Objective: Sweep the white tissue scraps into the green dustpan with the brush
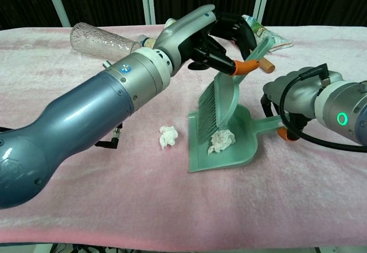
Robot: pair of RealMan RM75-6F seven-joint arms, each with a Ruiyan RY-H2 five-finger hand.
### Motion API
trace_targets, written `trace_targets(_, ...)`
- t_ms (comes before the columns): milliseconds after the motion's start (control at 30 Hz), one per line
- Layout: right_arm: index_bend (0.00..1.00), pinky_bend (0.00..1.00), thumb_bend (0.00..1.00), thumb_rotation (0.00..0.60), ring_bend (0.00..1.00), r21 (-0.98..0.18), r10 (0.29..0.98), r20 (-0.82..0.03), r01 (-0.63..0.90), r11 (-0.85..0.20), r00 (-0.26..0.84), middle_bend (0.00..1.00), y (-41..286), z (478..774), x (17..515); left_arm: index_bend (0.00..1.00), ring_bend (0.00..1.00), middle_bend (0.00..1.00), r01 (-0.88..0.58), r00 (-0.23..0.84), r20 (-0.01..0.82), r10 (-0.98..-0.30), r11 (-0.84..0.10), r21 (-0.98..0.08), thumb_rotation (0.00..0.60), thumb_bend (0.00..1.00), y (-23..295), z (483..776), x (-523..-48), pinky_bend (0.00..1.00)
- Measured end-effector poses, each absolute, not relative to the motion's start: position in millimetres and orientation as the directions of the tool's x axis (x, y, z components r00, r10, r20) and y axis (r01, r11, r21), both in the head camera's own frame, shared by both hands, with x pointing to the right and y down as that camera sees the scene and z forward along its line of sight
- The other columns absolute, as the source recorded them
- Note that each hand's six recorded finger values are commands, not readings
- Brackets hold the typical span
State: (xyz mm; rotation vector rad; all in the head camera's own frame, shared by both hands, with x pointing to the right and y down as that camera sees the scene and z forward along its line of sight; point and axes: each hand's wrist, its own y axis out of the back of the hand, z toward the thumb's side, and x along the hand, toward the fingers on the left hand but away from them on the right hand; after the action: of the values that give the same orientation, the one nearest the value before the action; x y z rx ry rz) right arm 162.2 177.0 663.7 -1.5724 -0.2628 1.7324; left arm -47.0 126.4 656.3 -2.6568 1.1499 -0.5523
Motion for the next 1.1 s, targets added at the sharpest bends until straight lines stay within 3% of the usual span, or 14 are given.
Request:
trace_targets(567, 0.61, 0.83, 0.49, 0.600, 0.71, -0.606, 0.645, -0.763, -0.405, -0.685, 0.051, 0.58, 180.7, 666.3, 162.0, 0.64, 0.89, 0.64, -0.593, 0.586, 0.386, -0.713, -0.701, -0.395, 0.600, 0.38, 130.4, 678.8, -135.4, 1.00)
trace_targets(1100, 0.61, 0.83, 0.49, 0.600, 0.71, -0.603, 0.643, -0.765, -0.400, -0.690, 0.043, 0.58, 181.0, 668.5, 162.7, 0.64, 0.89, 0.64, -0.595, 0.588, 0.418, -0.692, -0.720, -0.357, 0.600, 0.38, 147.5, 700.4, -116.4, 1.00)
